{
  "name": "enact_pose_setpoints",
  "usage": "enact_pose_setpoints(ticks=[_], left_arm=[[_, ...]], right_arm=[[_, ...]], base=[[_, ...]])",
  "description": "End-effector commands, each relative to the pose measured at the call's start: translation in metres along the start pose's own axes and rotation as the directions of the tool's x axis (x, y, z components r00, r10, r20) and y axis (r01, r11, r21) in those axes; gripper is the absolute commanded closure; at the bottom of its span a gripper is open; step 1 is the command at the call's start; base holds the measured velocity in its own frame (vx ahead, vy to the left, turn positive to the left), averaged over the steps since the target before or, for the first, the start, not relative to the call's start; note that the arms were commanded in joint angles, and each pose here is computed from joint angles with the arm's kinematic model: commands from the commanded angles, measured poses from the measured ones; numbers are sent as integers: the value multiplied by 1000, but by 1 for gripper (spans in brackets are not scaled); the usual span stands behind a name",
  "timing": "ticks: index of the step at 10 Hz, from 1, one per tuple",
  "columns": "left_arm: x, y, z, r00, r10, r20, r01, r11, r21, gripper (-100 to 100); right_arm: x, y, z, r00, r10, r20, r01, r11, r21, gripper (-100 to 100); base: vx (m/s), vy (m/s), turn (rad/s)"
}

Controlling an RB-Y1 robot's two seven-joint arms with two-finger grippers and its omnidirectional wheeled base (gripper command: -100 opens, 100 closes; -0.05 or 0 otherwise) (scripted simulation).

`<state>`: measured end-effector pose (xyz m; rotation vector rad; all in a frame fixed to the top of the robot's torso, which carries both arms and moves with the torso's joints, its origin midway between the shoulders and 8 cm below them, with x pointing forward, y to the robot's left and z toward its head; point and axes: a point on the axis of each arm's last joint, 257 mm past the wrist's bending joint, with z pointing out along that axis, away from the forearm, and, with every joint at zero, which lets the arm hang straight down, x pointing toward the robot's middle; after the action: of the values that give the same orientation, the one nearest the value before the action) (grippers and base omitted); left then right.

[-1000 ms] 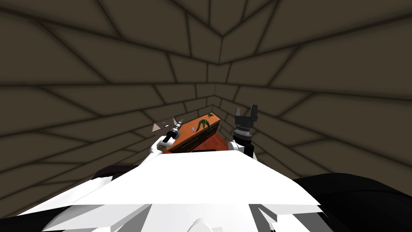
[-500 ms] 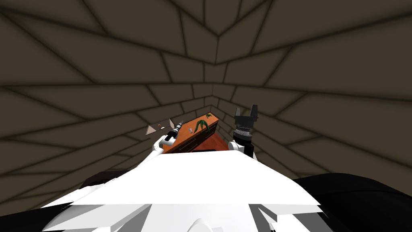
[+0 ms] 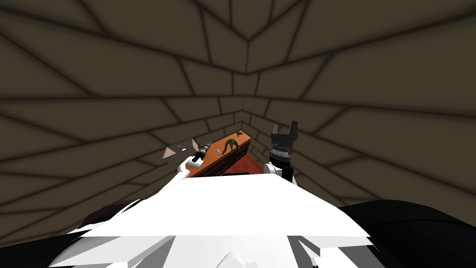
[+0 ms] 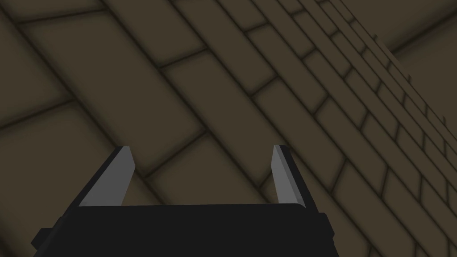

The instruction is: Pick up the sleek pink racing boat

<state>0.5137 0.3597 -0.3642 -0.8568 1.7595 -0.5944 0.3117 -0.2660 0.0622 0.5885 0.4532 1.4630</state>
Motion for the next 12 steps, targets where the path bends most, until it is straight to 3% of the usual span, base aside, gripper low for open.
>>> enact_pose_setpoints(ticks=[1, 4, 8, 9, 12], left_arm=[[5, 19, 6, 999, 38, -13, -39, 997, -69, -100], [13, 57, 5, 998, 60, -37, -65, 984, -164, -100], [32, 109, 3, 989, 113, -98, -139, 939, -316, -100], [33, 116, 1, 988, 112, -103, -140, 934, -329, -100], [47, 142, -5, 980, 135, -149, -184, 897, -403, -100]], right_arm=[[0, 0, 0, 1000, 0, 0, 0, 1000, 0, 0], [0, 0, 0, 1000, 0, 0, 0, 1000, 0, 0], [0, 0, 0, 1000, 0, 0, 0, 1000, 0, 0], [0, 0, 0, 1000, 0, 0, 0, 1000, 0, 0], [0, 0, 0, 1000, 0, 0, 0, 1000, 0, 0]], base=[[53, -51, -142], [46, -41, -47], [43, -42, -76], [33, -33, -37], [30, -26, -52]])
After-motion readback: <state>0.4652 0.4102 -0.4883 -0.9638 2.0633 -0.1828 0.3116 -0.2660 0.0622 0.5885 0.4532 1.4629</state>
